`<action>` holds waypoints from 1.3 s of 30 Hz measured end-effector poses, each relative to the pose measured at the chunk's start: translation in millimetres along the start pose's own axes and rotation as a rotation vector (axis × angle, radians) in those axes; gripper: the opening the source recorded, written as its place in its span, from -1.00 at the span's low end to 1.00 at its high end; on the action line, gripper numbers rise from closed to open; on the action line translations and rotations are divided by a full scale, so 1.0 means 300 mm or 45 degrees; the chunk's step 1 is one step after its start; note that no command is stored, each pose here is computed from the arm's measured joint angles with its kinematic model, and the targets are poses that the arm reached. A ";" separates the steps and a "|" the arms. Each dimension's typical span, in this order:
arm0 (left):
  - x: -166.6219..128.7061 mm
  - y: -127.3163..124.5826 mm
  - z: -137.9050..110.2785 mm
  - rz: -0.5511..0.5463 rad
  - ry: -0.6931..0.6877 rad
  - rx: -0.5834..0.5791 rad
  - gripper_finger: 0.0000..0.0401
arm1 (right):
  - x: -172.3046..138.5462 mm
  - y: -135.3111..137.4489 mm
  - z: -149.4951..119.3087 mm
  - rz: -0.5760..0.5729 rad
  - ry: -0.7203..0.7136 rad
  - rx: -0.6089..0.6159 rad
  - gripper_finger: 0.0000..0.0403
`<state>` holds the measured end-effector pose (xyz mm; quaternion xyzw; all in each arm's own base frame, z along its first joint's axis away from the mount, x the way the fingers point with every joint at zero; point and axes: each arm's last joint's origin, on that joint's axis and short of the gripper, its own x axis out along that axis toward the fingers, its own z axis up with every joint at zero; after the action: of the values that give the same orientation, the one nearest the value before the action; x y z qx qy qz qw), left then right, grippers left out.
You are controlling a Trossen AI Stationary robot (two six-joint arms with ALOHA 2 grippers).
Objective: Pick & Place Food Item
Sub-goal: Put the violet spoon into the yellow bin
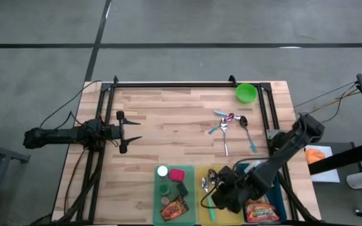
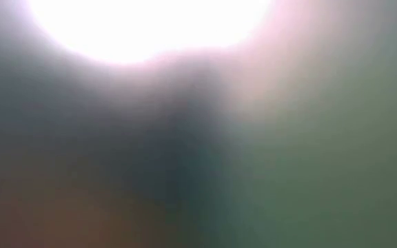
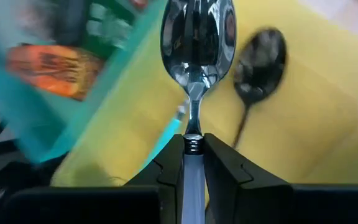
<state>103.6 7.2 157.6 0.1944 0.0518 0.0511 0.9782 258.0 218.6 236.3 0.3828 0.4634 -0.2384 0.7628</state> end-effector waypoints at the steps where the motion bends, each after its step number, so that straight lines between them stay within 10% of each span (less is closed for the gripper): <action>1: 0.000 0.000 0.000 0.000 0.000 0.000 0.37 | 0.015 -0.004 -0.006 -0.028 0.000 0.024 -0.80; 18: 0.000 0.000 0.000 0.000 0.000 0.000 0.37 | 0.203 -0.029 -0.036 -0.291 0.160 0.236 -0.80; 39: 0.001 -0.001 -0.001 -0.003 0.007 0.000 0.37 | 0.285 -0.067 -0.054 -0.251 0.166 0.248 -0.52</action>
<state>103.9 7.2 157.2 0.1945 0.0546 0.0506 0.9781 274.2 218.9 148.4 0.4221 0.5219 -0.3307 0.6634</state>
